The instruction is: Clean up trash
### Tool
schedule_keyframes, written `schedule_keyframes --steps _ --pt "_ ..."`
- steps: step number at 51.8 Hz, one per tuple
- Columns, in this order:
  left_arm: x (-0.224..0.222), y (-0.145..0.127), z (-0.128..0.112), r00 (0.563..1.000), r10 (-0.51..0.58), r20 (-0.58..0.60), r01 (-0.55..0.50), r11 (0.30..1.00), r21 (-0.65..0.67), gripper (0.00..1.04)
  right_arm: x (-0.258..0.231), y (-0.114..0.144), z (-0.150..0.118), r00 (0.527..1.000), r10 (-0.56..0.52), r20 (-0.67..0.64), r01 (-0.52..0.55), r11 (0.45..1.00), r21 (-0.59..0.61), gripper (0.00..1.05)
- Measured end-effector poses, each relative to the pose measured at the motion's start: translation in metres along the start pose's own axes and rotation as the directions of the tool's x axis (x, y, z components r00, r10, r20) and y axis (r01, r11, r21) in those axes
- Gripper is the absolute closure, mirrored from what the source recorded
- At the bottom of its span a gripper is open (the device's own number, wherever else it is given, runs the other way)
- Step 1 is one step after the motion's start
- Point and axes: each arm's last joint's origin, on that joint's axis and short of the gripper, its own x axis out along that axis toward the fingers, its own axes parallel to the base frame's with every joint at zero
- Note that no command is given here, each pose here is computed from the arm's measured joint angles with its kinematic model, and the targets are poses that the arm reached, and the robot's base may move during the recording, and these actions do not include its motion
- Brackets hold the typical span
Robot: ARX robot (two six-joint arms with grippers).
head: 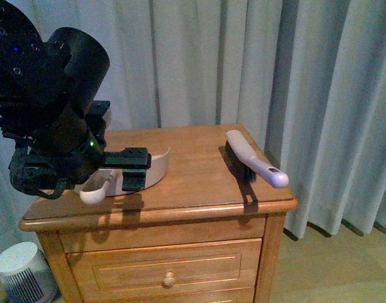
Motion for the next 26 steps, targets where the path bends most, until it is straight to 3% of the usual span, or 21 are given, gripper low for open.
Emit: schedule_keyframes --steps 26 --pt "0.016 0.001 -0.006 1.0 0.007 -0.016 -0.007 1.0 0.001 0.08 0.0 0.0 0.0 1.0 0.0 0.0 0.0 1.0 0.0 0.07"
